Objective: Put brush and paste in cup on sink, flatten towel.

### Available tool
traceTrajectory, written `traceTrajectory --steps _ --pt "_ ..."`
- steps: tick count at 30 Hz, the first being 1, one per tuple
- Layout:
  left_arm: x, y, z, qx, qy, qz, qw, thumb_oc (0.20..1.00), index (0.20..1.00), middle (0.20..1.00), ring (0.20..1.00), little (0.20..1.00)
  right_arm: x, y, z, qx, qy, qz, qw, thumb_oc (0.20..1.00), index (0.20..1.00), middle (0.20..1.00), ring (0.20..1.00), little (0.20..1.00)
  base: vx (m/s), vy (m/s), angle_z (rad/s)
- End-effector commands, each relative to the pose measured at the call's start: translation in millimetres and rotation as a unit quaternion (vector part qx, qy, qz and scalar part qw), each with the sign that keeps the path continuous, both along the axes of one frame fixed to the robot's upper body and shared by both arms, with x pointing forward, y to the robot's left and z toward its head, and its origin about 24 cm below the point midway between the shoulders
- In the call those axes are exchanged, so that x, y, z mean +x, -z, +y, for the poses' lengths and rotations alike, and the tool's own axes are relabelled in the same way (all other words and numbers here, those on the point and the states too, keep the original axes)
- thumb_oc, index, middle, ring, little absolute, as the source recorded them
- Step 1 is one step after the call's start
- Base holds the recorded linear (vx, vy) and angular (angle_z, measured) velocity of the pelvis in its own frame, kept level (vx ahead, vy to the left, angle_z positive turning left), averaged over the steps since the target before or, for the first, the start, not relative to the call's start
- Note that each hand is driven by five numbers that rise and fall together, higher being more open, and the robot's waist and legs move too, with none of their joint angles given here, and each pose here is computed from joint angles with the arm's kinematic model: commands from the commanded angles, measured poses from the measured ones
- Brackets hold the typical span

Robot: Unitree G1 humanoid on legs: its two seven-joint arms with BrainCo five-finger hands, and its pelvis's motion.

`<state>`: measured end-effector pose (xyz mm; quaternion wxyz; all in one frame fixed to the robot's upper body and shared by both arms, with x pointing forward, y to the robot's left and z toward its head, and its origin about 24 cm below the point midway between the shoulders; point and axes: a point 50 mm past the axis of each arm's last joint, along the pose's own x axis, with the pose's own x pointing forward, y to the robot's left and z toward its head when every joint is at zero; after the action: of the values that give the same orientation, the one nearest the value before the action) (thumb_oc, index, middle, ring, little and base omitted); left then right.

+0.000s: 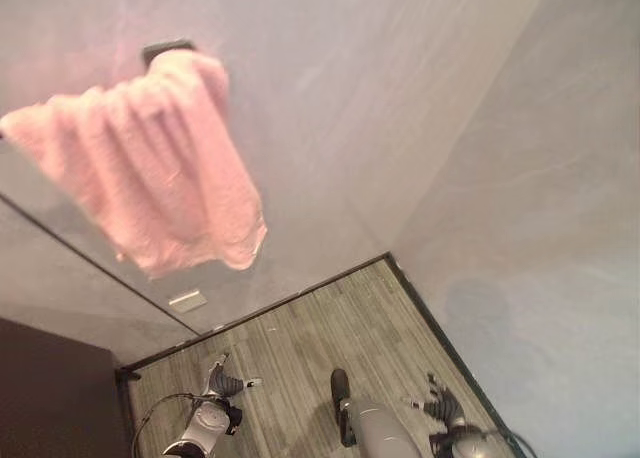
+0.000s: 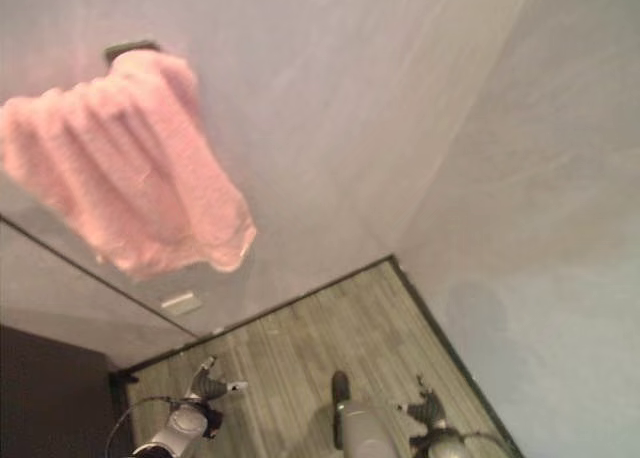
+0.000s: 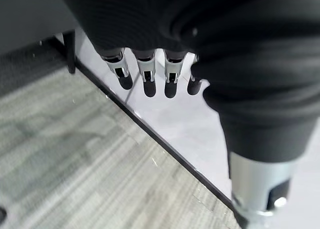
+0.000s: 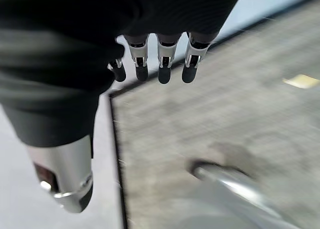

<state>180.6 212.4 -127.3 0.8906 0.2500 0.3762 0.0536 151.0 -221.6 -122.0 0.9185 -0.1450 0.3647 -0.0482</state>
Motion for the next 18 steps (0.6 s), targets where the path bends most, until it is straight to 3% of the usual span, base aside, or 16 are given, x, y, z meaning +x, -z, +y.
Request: traceTrajectory --steps 1,7,12,18 --pt "26 -20 19 0.026 -0.005 -0.053 0.998 1.000 1.000 1.000 1.000 1.000 -13 -3 -20 -0.004 0.028 -0.003 1.000 1.000 1.000 1.000 1.000 1.000 0.15 -0.118 0.26" --pt "22 -20 28 0.032 -0.022 -0.050 0.998 1.000 1.000 1.000 1.000 1.000 -17 -3 -33 -0.017 0.050 0.002 0.999 1.000 1.000 1.000 1.000 1.000 0.14 0.040 0.36" --pt "11 -16 38 0.040 -0.039 -0.034 0.998 1.000 1.000 1.000 1.000 1.000 -13 -4 -30 -0.027 0.015 0.005 1.000 1.000 1.000 1.000 1.000 1.000 0.16 0.213 -0.14" --pt "13 -17 35 0.040 -0.018 -0.038 0.998 1.000 1.000 1.000 1.000 1.000 -11 -3 -26 -0.013 0.037 0.002 0.999 1.000 1.000 1.000 1.000 1.000 0.04 0.322 0.03"
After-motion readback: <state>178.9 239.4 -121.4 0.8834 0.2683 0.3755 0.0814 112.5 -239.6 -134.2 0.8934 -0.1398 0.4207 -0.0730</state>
